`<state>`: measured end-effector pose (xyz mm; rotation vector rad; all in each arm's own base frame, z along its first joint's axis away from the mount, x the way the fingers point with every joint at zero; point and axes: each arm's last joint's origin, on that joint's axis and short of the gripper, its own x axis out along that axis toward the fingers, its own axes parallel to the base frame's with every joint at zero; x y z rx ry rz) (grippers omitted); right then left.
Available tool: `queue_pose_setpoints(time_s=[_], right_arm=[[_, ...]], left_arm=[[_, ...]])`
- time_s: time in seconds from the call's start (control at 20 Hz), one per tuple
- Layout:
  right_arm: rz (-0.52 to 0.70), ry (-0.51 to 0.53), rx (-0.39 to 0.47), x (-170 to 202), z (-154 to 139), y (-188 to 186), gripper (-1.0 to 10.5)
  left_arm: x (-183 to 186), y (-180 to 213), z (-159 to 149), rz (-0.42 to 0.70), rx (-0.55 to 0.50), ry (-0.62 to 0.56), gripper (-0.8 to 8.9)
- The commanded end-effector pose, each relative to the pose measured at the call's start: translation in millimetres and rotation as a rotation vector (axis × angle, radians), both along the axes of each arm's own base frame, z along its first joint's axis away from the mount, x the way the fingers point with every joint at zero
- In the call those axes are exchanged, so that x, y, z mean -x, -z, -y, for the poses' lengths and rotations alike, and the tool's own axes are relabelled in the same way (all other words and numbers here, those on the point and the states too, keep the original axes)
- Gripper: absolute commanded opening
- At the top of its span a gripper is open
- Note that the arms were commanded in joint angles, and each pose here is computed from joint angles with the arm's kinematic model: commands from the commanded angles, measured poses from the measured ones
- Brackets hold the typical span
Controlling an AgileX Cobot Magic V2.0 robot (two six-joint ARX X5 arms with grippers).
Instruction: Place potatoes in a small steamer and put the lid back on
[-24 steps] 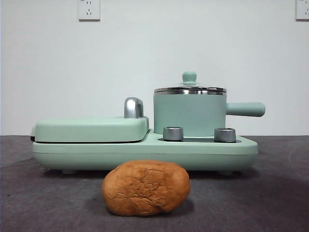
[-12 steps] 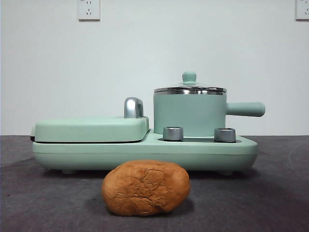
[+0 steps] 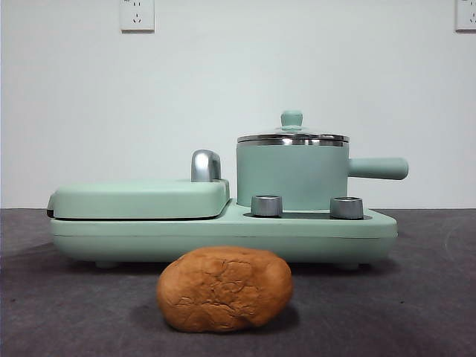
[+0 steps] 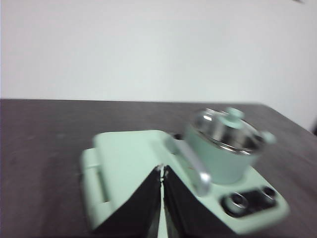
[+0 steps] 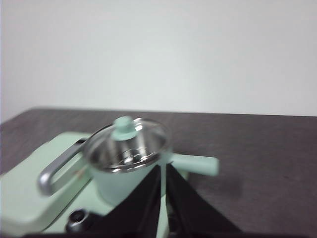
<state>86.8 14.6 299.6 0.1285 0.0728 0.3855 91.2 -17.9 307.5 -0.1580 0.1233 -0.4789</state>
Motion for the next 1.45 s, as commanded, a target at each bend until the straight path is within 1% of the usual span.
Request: queue_pose_setpoints(time_s=[0.05,0.25,0.35,0.5,0.6,0.7,0.8,0.95,1.2,1.35,1.45], right_arm=[[0.018,-0.09,0.104,-1.9,-2.6,-13.4,0.2],[0.014,-0.165,0.192,-4.7,-4.4,-23.9,0.2],[0.019,-0.178,0.255,-5.9,-4.6,-27.5,0.2],[0.035,-0.19,0.343,-6.5,-4.6,-30.2,0.2],[0.045,-0.194,0.371,-6.3,-4.6,-29.8,0.5],[0.042,-0.194,0.374,-6.1,-4.6,-29.5,1.9],[0.032,-0.192,0.37,-6.0,-4.5,-28.8,3.3],[0.021,-0.194,0.37,-5.8,-4.4,-27.8,3.4],[0.021,-0.194,0.369,-5.5,-4.4,-27.8,3.4],[0.021,-0.194,0.369,-5.5,-4.4,-27.8,3.4],[0.021,-0.194,0.368,-5.5,-4.4,-27.8,3.4]], left_arm=[[-2.9,-21.4,2.6,0.045,-0.131,0.106,0.07],[-9.8,-34.8,5.6,0.023,-0.253,0.226,0.06],[-13.5,-38.2,7.1,0.002,-0.331,0.267,0.06],[-18.8,-40.3,9.6,-0.003,-0.411,0.316,0.06],[-21.0,-41.1,10.9,0.008,-0.421,0.327,0.1],[-22.0,-42.3,12.0,0.023,-0.421,0.332,0.66],[-22.2,-43.5,12.9,0.038,-0.421,0.337,1.46],[-22.2,-44.7,13.7,0.045,-0.412,0.338,1.91],[-22.4,-45.9,15.0,0.043,-0.389,0.341,2.05],[-24.5,-47.0,16.5,0.05,-0.378,0.345,3.02],[-27.2,-48.7,17.6,0.058,-0.359,0.342,3.11]])
